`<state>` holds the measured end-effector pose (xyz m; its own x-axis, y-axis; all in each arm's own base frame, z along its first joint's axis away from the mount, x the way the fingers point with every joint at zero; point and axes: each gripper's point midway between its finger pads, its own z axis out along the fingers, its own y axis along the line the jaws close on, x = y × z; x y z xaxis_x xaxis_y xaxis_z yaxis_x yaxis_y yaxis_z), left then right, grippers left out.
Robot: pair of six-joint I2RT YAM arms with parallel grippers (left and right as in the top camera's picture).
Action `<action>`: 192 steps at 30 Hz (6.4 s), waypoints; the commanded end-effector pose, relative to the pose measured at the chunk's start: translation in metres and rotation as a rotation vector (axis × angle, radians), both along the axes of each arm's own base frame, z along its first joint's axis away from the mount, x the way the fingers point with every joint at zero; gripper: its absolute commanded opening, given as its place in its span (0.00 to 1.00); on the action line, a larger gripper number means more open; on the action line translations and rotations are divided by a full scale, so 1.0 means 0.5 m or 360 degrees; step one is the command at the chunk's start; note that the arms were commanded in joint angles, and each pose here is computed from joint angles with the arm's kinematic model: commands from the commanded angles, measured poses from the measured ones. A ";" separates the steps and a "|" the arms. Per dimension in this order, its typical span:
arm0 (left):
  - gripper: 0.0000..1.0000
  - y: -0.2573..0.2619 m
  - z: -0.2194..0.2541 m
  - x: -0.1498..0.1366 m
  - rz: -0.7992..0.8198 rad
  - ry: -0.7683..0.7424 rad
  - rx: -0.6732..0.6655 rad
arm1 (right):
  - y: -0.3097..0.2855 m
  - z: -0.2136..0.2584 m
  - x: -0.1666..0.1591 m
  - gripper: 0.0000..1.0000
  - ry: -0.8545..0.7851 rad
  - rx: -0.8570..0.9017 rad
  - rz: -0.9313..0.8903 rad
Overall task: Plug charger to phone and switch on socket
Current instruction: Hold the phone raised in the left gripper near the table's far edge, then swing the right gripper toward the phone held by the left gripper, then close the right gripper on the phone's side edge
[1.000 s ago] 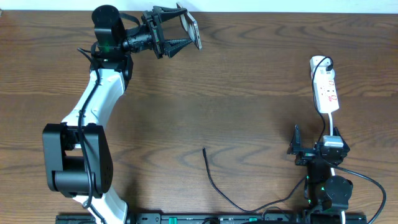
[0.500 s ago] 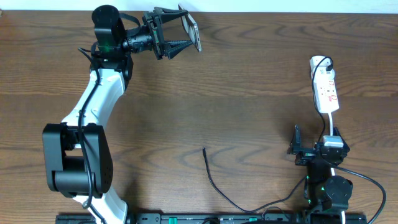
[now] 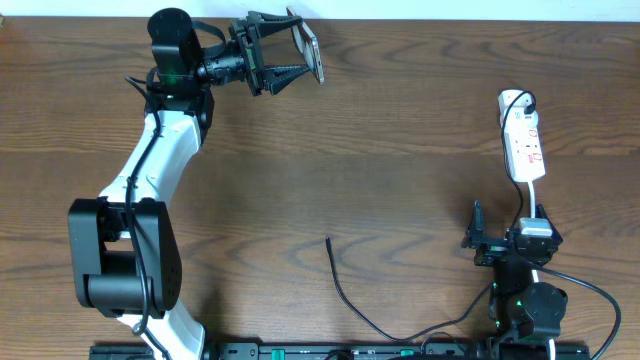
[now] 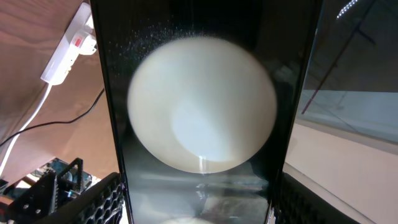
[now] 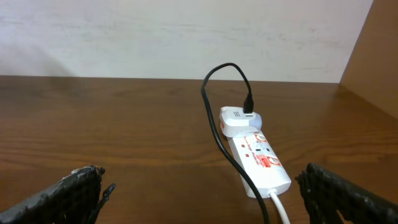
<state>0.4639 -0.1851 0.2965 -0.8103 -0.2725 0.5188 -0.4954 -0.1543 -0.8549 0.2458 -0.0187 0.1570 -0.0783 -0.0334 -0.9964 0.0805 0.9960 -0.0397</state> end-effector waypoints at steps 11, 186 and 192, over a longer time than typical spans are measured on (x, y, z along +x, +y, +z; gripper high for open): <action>0.07 0.022 0.034 -0.014 -0.0005 0.0022 -0.0034 | -0.002 -0.001 -0.001 0.99 0.0002 -0.0012 -0.0004; 0.07 -0.297 -0.136 -0.158 -0.0293 -0.0301 0.0527 | 0.367 0.134 0.185 0.72 0.0635 0.0851 0.1207; 0.07 -0.311 -0.136 -0.169 -0.0318 -0.0306 0.0527 | 0.377 0.130 0.186 0.73 0.0626 0.0810 0.1175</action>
<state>0.3881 -0.3358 0.2084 -0.9112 -0.2630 0.3171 -0.3792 0.2352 -0.8949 0.3348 0.1707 0.2202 -0.5518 0.2101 -0.8071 -0.5150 0.6753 0.5279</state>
